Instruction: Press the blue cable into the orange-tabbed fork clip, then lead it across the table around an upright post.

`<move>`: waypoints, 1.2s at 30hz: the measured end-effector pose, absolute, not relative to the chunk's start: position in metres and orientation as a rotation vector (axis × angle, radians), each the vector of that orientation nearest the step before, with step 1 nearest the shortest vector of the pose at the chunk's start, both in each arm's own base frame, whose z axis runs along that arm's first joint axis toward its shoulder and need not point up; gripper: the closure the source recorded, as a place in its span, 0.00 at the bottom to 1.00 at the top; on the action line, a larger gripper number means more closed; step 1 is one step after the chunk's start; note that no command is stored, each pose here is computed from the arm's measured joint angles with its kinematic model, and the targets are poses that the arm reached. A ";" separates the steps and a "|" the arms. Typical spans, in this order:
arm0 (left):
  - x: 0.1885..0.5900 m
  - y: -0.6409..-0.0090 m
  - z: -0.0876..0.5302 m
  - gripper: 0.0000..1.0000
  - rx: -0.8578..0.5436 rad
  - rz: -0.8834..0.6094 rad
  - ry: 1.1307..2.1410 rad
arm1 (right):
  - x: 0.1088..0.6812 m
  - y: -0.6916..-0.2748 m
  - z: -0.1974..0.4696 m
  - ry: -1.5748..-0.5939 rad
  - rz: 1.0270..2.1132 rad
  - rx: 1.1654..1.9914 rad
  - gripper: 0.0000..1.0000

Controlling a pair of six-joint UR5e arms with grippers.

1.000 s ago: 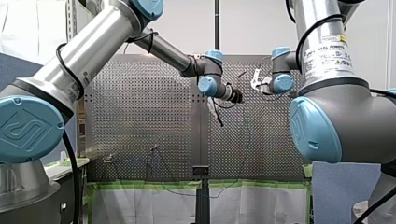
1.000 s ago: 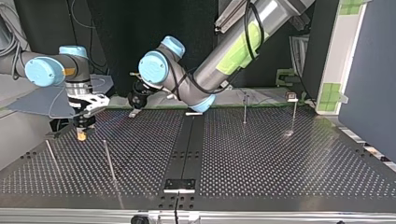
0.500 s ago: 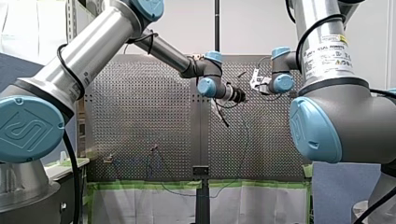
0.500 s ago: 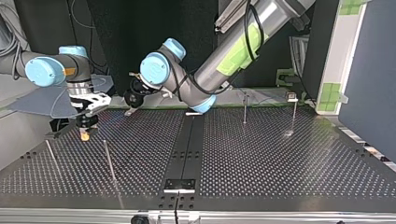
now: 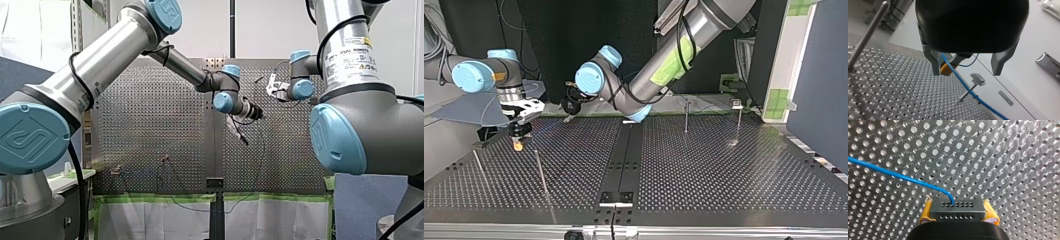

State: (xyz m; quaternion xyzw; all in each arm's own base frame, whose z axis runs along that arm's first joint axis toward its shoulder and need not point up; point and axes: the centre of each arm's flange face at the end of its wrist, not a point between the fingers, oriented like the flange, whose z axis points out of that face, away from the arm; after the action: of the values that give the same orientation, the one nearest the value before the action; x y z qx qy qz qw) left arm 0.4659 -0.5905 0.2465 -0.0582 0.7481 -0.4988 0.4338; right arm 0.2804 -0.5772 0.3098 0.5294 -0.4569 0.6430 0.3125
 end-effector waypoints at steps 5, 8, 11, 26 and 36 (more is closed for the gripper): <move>0.473 -0.591 0.250 0.00 -0.185 -1.279 1.841 | 0.282 -0.577 0.310 -1.202 1.700 1.401 1.00; 0.477 -0.595 0.250 0.00 -0.203 -1.298 1.837 | 0.283 -0.576 0.310 -1.197 1.706 1.407 1.00; 0.479 -0.599 0.244 0.00 -0.208 -1.298 1.849 | 0.284 -0.576 0.310 -1.194 1.711 1.411 1.00; 0.497 -0.603 0.234 0.31 -0.183 -1.157 1.882 | 0.285 -0.575 0.310 -1.192 1.719 1.416 1.00; 0.494 -0.604 0.234 0.48 -0.113 -1.101 1.879 | 0.286 -0.575 0.310 -1.191 1.717 1.418 1.00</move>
State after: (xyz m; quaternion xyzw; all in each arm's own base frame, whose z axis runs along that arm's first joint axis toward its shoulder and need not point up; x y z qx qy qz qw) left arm 0.4940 -0.6042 0.2343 -0.0460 0.7641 -0.4477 0.4623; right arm 0.2859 -0.5747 0.3099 0.5351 -0.4495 0.6479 0.3030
